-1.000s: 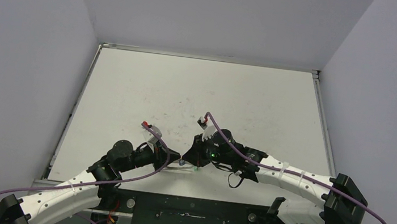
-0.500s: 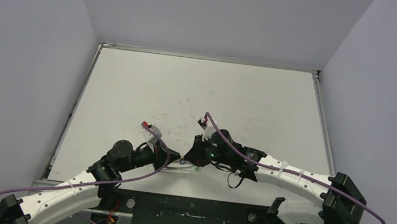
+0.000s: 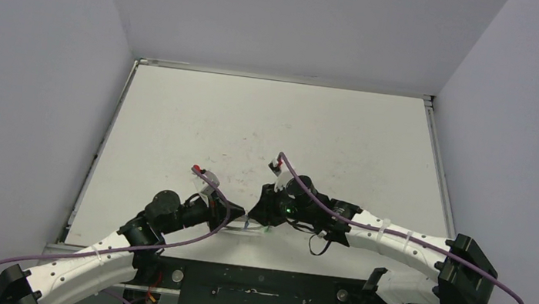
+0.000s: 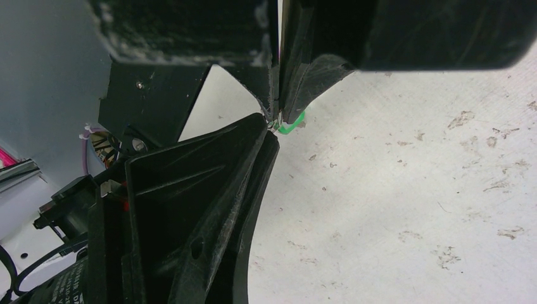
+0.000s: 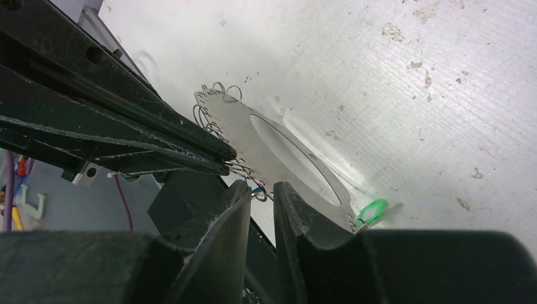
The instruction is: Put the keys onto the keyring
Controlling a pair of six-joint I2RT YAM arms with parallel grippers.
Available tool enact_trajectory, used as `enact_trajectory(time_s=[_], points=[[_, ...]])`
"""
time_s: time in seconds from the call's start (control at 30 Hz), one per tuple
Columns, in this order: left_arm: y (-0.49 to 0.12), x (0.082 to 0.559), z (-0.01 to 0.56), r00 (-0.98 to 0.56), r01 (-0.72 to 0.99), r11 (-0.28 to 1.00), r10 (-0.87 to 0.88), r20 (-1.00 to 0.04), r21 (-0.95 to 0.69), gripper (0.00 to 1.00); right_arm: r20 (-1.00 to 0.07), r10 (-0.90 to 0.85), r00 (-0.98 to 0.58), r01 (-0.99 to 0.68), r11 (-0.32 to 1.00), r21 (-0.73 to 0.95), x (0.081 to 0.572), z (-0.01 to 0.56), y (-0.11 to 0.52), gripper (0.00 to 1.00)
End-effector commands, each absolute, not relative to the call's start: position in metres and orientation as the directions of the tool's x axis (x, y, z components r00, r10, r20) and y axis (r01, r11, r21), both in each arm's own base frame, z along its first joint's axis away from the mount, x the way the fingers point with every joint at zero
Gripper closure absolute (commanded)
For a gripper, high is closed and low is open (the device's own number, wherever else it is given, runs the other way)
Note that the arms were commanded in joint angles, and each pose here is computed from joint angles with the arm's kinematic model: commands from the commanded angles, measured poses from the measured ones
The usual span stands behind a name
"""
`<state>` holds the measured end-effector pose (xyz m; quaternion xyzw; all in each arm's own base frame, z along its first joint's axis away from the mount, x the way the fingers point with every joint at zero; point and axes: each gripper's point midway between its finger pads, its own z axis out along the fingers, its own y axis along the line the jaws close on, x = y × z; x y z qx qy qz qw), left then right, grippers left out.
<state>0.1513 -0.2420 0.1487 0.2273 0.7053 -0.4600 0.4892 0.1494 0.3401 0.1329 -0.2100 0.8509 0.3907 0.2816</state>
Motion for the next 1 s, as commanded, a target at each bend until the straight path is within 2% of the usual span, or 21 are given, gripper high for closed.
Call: enact_trajectory(time_s=[0.0, 0.13, 0.3, 0.37, 0.8, 0.97], points=[[-0.243, 0.157, 0.173, -0.354, 0.790, 0.459, -0.198, -0.914, -0.406, 1.00, -0.695, -0.117, -0.709, -0.632, 0.544, 0.553, 0.149, 0.161, 0.348, 0.76], [-0.243, 0.157, 0.173, -0.354, 0.790, 0.460, -0.198, -0.914, -0.406, 1.00, -0.712, -0.114, -0.693, -0.646, 0.536, 0.543, 0.148, 0.165, 0.345, 0.65], [-0.243, 0.157, 0.175, -0.351, 0.792, 0.457, -0.200, -0.915, -0.404, 1.00, -0.757, -0.109, -0.644, -0.676, 0.544, 0.497, 0.150, 0.173, 0.333, 0.40], [-0.244, 0.157, 0.175, -0.350, 0.795, 0.455, -0.197, -0.916, -0.402, 1.00, -0.786, -0.122, -0.607, -0.708, 0.533, 0.464, 0.150, 0.177, 0.330, 0.34], [-0.244, 0.155, 0.174, -0.345, 0.805, 0.445, -0.189, -0.920, -0.393, 1.00, -0.904, -0.353, -0.240, -0.948, 0.285, 0.141, 0.135, 0.158, 0.324, 0.31], [-0.244, 0.153, 0.174, -0.347, 0.806, 0.442, -0.188, -0.919, -0.394, 1.00, -0.918, -0.371, -0.139, -0.964, 0.263, 0.040, 0.140, 0.147, 0.318, 0.32]])
